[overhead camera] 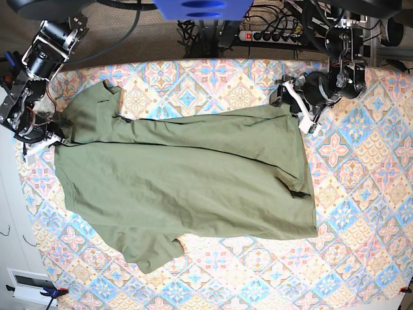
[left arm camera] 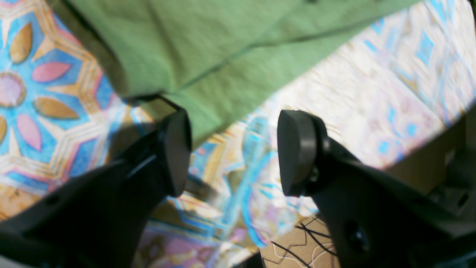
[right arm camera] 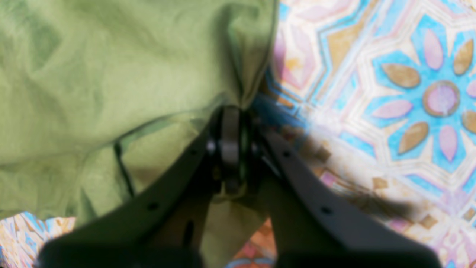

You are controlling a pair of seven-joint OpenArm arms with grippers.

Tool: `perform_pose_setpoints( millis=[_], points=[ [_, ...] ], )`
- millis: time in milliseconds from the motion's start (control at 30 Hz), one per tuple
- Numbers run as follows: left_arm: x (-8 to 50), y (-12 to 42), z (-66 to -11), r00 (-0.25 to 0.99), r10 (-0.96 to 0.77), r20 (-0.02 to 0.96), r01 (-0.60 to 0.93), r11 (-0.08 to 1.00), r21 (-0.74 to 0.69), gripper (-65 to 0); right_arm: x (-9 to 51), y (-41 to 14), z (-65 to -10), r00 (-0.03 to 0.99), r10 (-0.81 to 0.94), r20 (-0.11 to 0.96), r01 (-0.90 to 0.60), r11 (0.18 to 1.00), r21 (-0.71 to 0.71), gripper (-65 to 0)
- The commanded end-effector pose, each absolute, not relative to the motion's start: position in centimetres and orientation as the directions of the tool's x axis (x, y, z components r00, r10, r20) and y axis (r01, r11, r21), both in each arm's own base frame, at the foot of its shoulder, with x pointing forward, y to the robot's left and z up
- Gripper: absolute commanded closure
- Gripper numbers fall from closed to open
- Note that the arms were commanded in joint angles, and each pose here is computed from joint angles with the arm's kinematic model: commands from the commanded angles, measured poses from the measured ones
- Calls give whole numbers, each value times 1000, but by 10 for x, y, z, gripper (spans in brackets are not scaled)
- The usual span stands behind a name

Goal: Layout the t-shirt on the table in an organized manner, then fold the t-shirt properly
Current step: 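Release the hem and move the left gripper to the shirt's side edge, then grasp the side edge with the left gripper and pull it taut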

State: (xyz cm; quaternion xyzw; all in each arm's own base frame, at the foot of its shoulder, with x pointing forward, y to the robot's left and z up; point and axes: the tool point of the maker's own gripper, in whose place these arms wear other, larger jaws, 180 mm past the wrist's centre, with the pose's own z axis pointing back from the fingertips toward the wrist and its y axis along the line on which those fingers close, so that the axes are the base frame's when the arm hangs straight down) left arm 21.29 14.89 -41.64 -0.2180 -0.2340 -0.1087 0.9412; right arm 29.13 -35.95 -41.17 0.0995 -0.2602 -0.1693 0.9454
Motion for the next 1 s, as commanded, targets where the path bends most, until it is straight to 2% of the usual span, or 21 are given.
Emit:
perform_pose_setpoints(
  millis=[0, 167, 400, 433, 600, 967],
  points=[
    [219, 150, -414, 860, -89, 503, 306, 879, -367, -337, 303, -372, -393, 780, -361, 511, 259, 930, 261, -22],
    [219, 145, -427, 882, -48, 470, 264, 874, -407, -247, 303, -372, -393, 780, -361, 511, 259, 930, 261, -22],
    [205, 132, -430, 897, -7, 442, 242, 844, -479, -16, 303, -372, -393, 780, -361, 511, 259, 930, 261, -22],
    [202, 131, -431, 900, 0, 435, 237, 839, -490, 0, 303, -372, -393, 780, -361, 511, 259, 930, 261, -22],
    [187, 139, -431, 908, -63, 415, 273, 839, -470, 0, 303, -372, -393, 780, -361, 511, 259, 930, 261, -22],
    [180, 145, -385, 813, -287, 506, 487, 812, -322, 0, 303, -372, -393, 780, -361, 511, 259, 930, 261, -22]
  ],
)
